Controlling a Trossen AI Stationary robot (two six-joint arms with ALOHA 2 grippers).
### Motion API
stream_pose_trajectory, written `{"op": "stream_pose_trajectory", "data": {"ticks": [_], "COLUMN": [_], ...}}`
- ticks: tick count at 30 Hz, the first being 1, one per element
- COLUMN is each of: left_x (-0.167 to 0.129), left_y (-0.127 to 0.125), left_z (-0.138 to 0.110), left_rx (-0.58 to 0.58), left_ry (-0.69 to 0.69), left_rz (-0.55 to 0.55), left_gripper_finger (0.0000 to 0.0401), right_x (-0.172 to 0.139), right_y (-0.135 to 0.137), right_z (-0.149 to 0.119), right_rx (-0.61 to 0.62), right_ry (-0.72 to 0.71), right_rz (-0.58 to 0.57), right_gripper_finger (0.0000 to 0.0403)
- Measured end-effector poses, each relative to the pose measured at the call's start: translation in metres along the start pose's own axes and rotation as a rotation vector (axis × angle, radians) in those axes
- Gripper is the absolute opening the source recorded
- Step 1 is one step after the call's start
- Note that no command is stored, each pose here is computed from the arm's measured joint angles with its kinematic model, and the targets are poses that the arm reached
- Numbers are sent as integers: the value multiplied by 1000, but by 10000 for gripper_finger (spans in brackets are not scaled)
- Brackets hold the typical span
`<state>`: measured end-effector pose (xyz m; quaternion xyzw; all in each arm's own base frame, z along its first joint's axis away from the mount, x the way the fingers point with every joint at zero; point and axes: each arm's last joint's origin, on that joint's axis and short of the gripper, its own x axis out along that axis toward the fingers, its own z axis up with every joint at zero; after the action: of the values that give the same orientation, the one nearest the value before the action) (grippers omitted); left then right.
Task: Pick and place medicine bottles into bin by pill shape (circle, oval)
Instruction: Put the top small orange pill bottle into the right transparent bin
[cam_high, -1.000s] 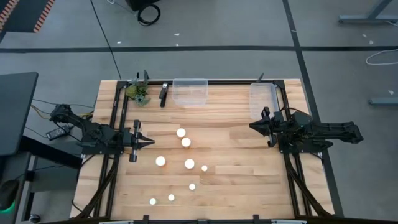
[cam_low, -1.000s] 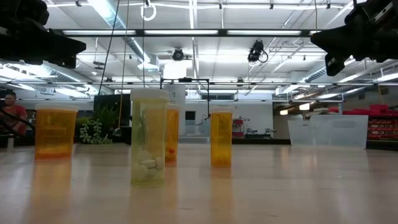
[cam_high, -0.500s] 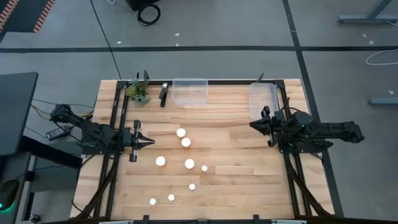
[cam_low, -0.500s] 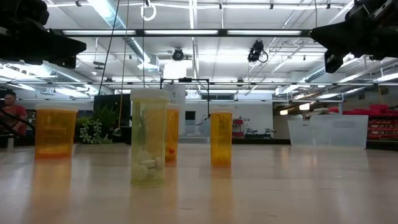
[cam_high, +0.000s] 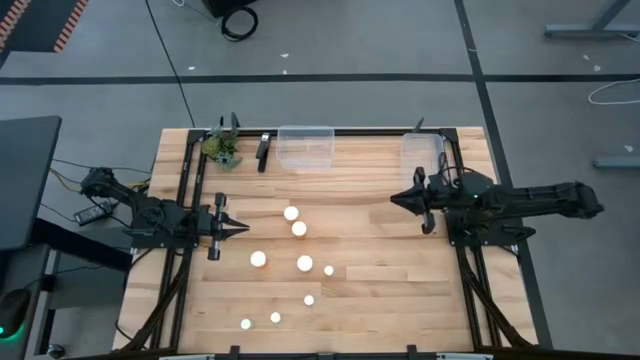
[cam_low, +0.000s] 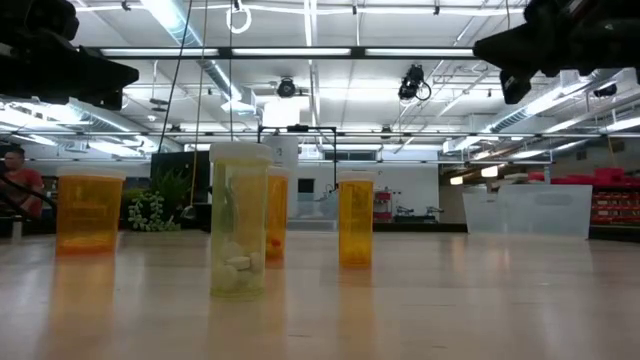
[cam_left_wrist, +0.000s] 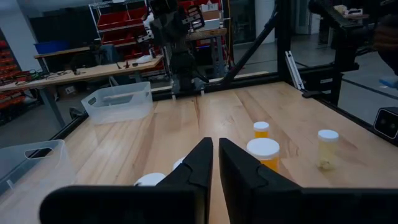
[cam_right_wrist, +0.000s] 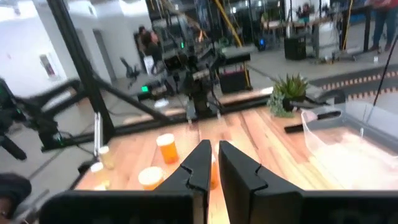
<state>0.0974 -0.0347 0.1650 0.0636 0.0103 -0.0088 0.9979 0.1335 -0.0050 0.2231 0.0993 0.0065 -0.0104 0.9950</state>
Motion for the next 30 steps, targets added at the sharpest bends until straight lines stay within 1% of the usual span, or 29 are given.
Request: {"op": "stream_pose_trajectory", "data": {"ticks": [7,13,18,22,30], "left_x": [0,0,0,0,0], "left_y": [0,0,0,0,0], "left_z": [0,0,0,0,0], "left_rx": [0,0,0,0,0], "left_ry": [0,0,0,-1,0], "left_rz": [0,0,0,0,0], "left_gripper_finger": [33,29,37,40,33], "right_x": [39,70,92,105,124], "right_y": [-2,5,19,31,49], "right_z": [-4,-8,-3,2,8], "right_rx": [0,-21,-42,-70,-121], "right_ry": [195,311,345,349,350], "right_rz": [-58,-35,9,20,32], "right_gripper_finger": [37,37,37,40,61]}}
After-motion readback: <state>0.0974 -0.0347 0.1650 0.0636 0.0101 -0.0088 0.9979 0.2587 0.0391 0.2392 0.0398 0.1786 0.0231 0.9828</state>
